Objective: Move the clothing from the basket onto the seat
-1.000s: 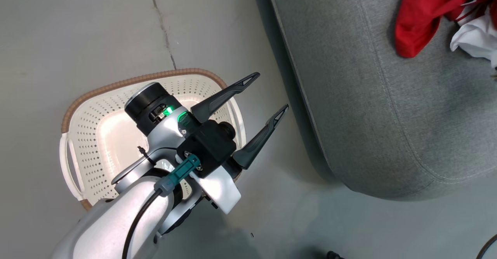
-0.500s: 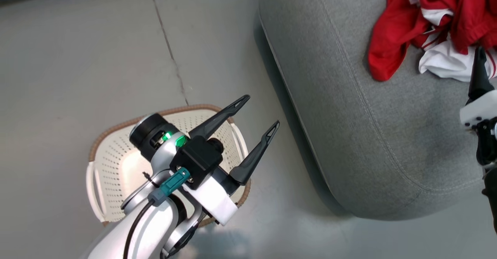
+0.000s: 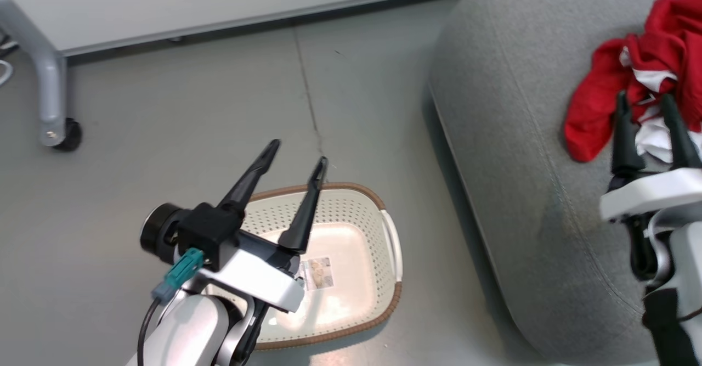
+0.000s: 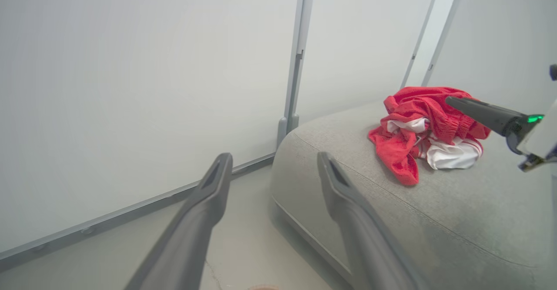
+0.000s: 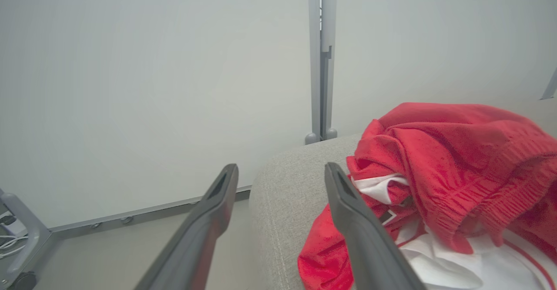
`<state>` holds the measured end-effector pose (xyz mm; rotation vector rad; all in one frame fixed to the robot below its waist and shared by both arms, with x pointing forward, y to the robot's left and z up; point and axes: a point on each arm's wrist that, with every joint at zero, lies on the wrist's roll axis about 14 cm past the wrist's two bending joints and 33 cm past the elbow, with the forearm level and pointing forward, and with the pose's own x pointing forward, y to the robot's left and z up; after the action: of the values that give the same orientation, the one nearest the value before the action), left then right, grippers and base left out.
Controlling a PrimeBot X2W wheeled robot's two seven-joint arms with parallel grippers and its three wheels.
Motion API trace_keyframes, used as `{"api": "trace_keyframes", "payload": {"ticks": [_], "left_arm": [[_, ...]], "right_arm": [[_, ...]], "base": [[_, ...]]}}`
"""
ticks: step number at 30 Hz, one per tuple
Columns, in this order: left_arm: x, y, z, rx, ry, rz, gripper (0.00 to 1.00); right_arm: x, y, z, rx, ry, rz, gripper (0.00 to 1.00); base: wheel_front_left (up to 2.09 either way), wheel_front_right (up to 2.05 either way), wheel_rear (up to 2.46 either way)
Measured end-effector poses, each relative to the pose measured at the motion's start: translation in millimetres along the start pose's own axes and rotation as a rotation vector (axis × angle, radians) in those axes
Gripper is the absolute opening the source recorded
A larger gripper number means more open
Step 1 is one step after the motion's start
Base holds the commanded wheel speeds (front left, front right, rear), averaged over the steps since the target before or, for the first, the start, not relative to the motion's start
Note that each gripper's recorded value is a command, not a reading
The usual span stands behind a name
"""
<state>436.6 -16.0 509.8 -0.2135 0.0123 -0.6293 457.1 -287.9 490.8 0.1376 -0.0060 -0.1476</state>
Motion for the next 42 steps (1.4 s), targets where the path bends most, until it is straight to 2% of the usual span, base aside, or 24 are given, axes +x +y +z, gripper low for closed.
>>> {"api": "trace_keyframes", "payload": {"ticks": [4,10,18,23,27,42], "left_arm": [[-17.5,26.5,12.9,-0.011,-0.047,0.135,1.0],[-42.5,65.7,32.1,0.015,-0.116,0.31,1.0],[-86.6,111.1,51.0,0.031,-0.185,0.527,1.0],[-118.3,126.7,56.9,0.041,-0.203,0.619,1.0],[-138.8,127.4,62.9,0.063,-0.22,0.649,1.0],[-177.6,109.4,47.3,0.11,-0.156,0.612,1.0]], "right_arm": [[-3.4,43.9,3.5,0.012,-0.022,0.106,1.0],[-12.2,89.0,17.8,0.023,-0.057,0.209,1.0],[-32.3,111.7,21.9,0.031,-0.05,0.255,1.0],[-46.3,117.8,22.0,0.033,-0.036,0.266,1.0],[-56.1,117.6,22.4,0.03,-0.026,0.265,1.0],[-94.0,120.7,22.2,0.013,0.012,0.282,1.0]], "base": [[0.0,0.0,0.0],[0.0,0.0,0.0],[0.0,0.0,0.0],[0.0,0.0,0.0],[0.0,0.0,0.0],[0.0,0.0,0.0]]}}
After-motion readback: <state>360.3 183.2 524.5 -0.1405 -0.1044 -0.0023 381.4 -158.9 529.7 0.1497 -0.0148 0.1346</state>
